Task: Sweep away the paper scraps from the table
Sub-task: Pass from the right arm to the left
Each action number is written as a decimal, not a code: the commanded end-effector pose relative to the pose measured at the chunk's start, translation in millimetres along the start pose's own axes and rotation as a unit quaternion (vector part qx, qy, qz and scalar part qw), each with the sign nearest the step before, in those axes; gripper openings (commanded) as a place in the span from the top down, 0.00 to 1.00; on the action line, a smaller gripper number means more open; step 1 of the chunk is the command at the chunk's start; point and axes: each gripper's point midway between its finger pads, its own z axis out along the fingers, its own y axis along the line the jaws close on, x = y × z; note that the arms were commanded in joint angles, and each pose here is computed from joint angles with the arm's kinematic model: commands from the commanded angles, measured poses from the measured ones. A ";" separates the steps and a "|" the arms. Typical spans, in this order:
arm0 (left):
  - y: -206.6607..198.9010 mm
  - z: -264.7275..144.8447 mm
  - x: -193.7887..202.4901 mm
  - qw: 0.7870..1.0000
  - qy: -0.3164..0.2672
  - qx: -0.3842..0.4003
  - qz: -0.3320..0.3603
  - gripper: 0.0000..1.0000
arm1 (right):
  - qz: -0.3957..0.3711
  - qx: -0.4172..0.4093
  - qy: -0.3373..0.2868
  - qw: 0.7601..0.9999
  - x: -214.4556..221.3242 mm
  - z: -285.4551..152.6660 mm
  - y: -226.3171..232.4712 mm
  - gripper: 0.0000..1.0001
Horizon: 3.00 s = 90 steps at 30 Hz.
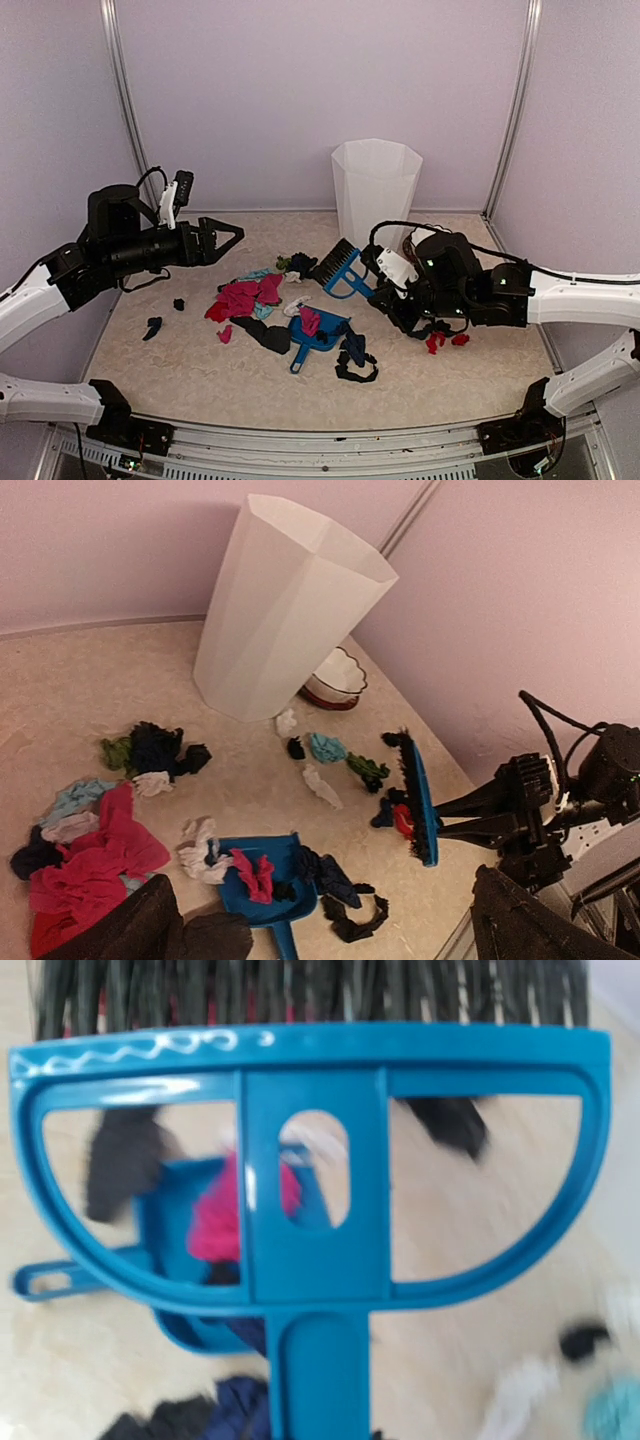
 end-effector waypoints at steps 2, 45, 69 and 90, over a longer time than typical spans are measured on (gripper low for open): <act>-50.6 6.7 11.7 0.992 0.021 0.117 -0.038 0.04 | -0.122 -0.092 -0.086 0.984 -33.0 -5.1 33.6 1.00; -66.5 73.5 108.0 0.974 0.181 0.091 -0.097 0.64 | -0.287 -0.079 -0.105 0.949 -59.3 27.7 57.7 1.00; -84.4 57.1 95.4 0.973 0.161 0.144 -0.083 1.00 | -0.228 -0.064 -0.122 0.964 -71.6 13.2 50.8 0.62; -50.1 24.4 42.5 0.993 0.027 0.102 -0.049 1.00 | 0.134 -0.120 -0.206 0.962 -77.3 -24.8 2.9 0.19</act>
